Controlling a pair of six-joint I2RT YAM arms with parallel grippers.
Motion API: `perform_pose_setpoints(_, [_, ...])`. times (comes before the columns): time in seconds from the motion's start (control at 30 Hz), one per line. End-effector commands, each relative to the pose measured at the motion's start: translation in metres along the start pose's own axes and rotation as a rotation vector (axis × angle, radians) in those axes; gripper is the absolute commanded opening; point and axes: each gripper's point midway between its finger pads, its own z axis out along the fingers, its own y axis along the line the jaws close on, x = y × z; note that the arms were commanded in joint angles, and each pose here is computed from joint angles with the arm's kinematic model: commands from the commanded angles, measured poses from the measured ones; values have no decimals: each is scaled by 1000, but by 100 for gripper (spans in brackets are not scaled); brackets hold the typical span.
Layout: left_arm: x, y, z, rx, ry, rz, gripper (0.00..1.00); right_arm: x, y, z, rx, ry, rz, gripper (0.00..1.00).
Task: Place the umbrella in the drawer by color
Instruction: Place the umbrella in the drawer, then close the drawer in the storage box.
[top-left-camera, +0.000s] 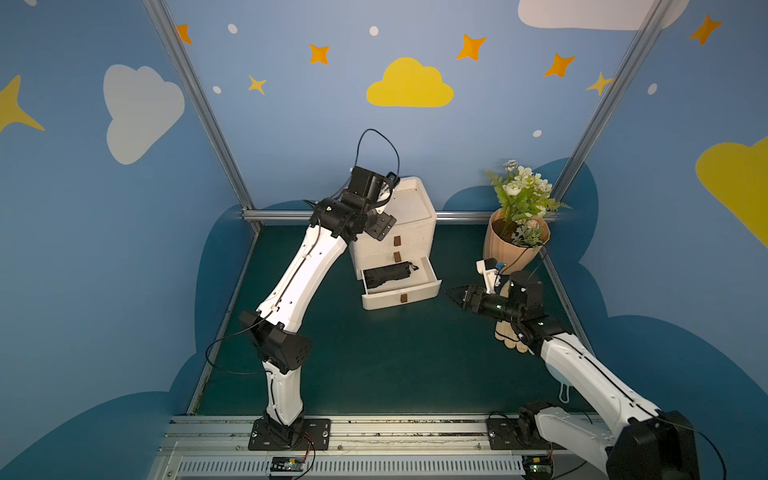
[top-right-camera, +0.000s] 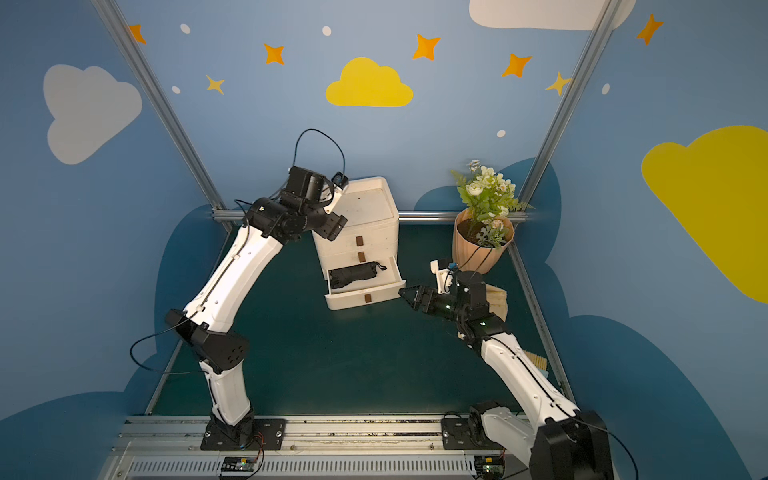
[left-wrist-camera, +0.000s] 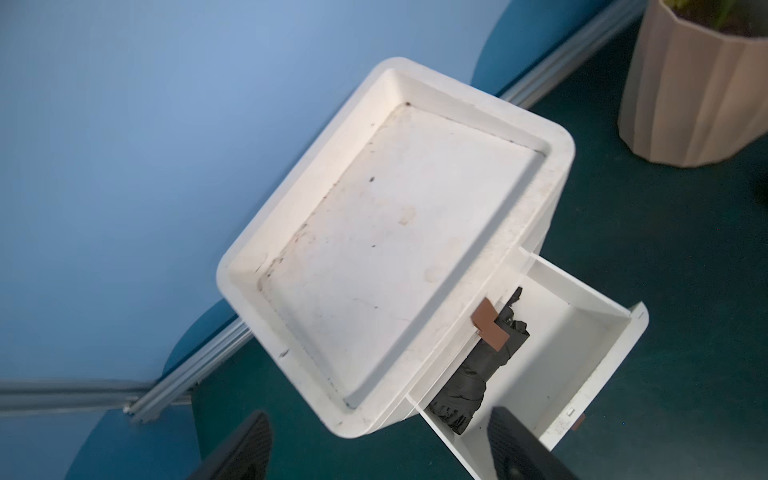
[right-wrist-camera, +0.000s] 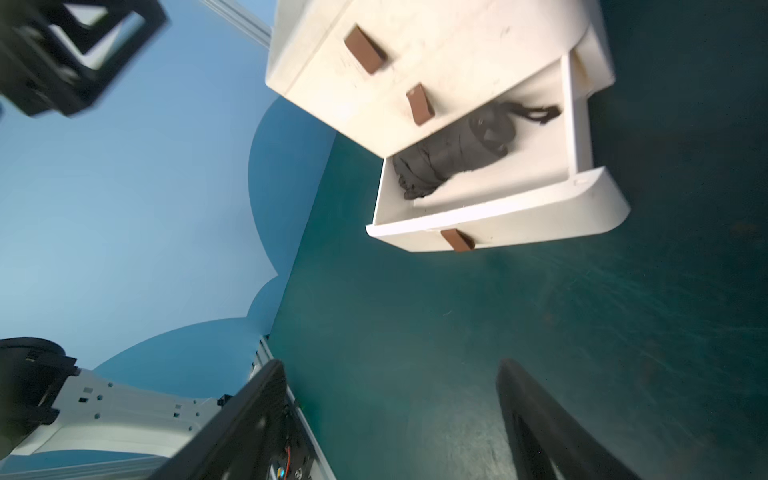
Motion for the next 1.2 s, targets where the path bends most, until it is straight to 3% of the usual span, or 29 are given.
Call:
perform_pose_setpoints(0.0, [9,24,-9,28,4,-302,88,7,0,25,-49,20,59,78])
perform_pose_setpoints(0.2, [39,78,23,116,36,-720,92,19,-20,72,-42,0,152,76])
perform_pose_setpoints(0.3, [46,91,44,163,35,-820,92,30,-32,93,-32,7,198,74])
perform_pose_setpoints(0.6, [50,78,103,293,79,-901,82,53,-57,136,-29,20,272,66])
perform_pose_setpoints(0.87, [56,65,128,317,112,-898,75,58,-70,162,-41,-3,300,58])
perform_pose_setpoints(1.03, [62,55,135,327,138,-873,66,48,-72,178,-56,-14,304,55])
perform_pose_setpoints(1.17, [66,51,137,316,155,-847,52,45,-76,183,-52,-19,304,53])
